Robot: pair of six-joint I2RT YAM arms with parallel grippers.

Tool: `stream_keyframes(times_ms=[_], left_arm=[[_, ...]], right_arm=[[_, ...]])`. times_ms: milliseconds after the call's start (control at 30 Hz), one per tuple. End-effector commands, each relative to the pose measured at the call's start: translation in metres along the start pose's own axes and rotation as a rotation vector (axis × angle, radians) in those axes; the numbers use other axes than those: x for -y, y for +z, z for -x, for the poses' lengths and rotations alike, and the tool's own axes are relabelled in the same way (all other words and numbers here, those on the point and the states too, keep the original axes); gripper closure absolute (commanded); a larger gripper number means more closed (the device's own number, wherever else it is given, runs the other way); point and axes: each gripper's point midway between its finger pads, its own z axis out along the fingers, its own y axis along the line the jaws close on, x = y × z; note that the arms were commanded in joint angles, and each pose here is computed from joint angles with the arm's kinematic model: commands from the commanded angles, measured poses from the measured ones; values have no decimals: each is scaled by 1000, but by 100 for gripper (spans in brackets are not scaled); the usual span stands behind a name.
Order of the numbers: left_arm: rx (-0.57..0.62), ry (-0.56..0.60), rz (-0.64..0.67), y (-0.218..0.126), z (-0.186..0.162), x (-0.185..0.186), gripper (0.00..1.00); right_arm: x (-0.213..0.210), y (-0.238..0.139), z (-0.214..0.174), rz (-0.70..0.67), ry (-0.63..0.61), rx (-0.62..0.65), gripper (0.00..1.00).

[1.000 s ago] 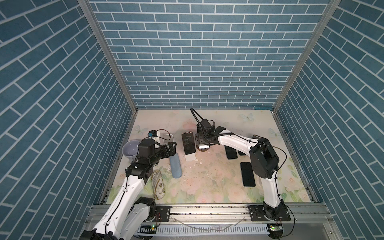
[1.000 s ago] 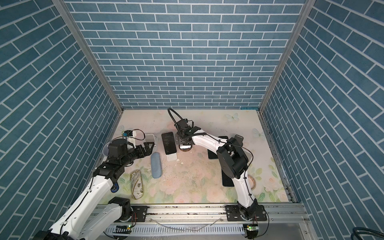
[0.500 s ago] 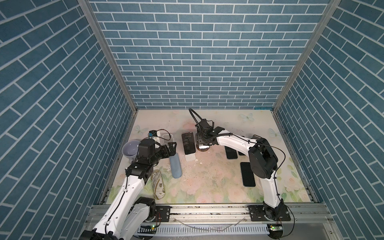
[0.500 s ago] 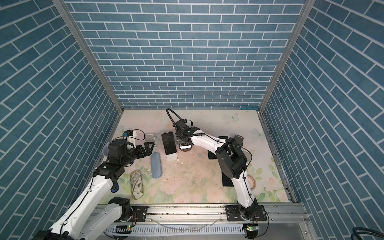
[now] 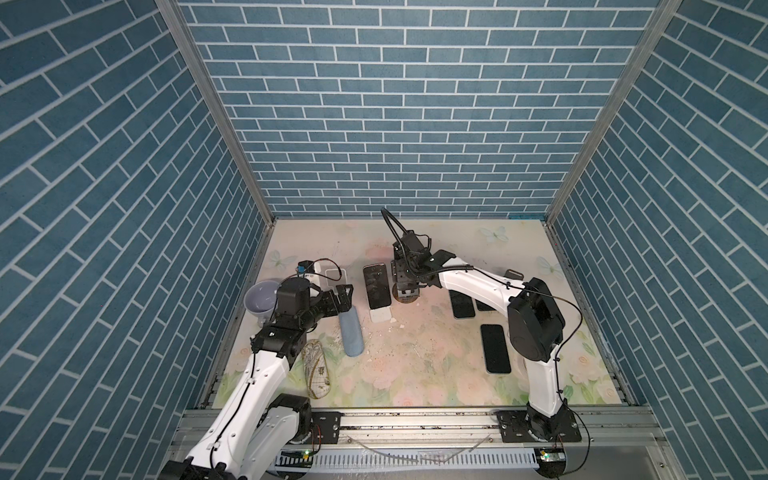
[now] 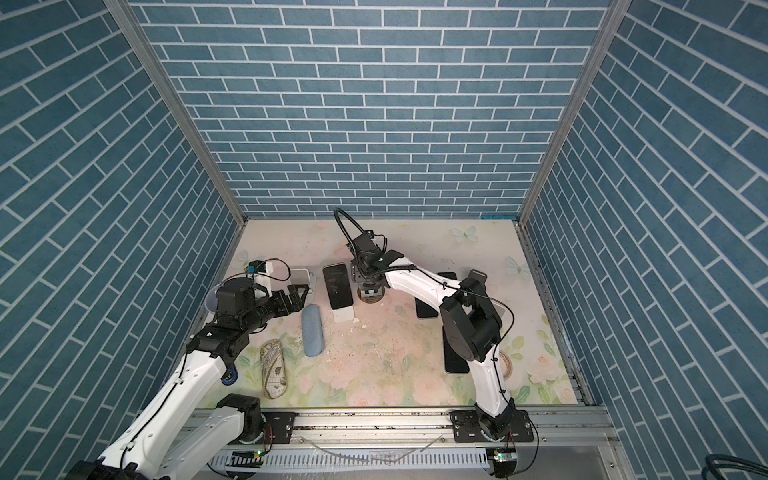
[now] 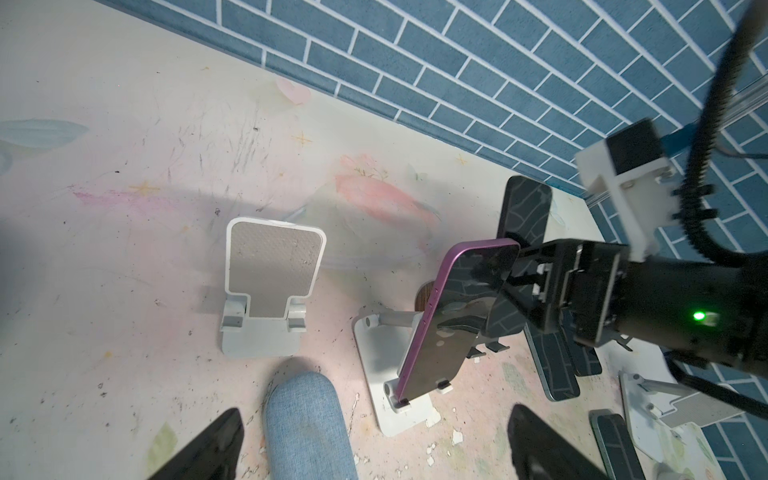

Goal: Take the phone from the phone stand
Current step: 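Lift the black phone off its round stand and carry it toward the flat phones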

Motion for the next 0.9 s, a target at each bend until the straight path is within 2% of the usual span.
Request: stream_keyframes(times_ms=[0, 267, 400, 600, 867], left_arm=[[-3, 12, -5, -3, 0, 3, 0], [-1, 9, -14, -5, 1, 5, 0], [1, 6, -19, -5, 2, 6, 0], [6, -7, -34, -3, 5, 9, 0], [2, 12, -27, -4, 8, 11, 0]], right_arm=[[0, -41, 39, 17, 2, 141, 35], [25, -70, 39, -32, -3, 171, 35], [46, -76, 23, -58, 15, 147, 35], [80, -75, -25, -113, 35, 34, 35], [107, -78, -100, -151, 26, -191, 35]])
